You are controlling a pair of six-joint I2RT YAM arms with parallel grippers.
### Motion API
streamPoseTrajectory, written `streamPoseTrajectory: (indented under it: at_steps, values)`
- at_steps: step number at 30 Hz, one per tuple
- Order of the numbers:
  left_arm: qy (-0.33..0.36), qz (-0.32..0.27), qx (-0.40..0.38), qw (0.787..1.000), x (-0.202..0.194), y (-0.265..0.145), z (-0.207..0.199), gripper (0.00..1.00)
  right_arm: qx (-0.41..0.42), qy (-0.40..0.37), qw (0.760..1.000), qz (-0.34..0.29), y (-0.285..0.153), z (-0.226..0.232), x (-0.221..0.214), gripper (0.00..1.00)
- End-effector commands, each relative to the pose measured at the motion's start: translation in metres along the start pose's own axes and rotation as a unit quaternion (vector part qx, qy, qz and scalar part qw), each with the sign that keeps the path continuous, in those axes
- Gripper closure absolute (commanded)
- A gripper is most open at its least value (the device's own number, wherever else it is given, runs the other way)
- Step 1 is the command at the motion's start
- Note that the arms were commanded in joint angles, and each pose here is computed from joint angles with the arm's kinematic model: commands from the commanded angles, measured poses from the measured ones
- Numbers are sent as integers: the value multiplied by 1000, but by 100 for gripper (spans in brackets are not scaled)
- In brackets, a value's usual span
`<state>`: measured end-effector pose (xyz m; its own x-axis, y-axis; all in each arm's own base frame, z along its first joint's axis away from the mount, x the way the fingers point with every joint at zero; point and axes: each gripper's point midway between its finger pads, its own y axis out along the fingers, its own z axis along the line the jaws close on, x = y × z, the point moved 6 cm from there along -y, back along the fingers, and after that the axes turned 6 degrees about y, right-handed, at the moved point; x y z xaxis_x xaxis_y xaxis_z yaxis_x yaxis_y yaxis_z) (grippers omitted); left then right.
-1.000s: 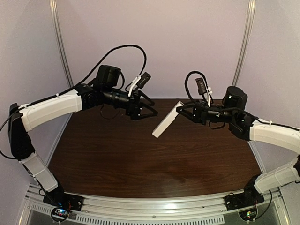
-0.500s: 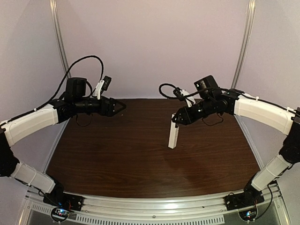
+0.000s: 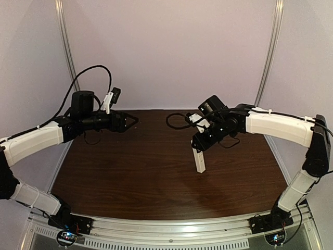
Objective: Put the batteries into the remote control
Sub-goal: Place the remote control at the center of the board.
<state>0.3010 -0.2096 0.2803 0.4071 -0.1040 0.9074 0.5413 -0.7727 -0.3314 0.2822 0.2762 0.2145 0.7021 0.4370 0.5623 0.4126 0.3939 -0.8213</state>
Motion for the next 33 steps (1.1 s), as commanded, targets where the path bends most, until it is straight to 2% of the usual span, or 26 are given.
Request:
streamPoseTrajectory:
  at_steps: [1,14,24,33]
  values:
    - [15,-40,7,999,14,-6,-2,3,-22,-8,1000,5,17,-2,-10,100]
    - [13,-37,2,999,11,-5,-2,3,1,-17,999,52,44,0,-38,100]
    - [12,-31,10,999,8,-4,0,3,35,-51,989,135,62,24,-42,100]
    - [4,-12,34,999,3,-4,6,2,39,-92,970,220,88,45,-51,100]
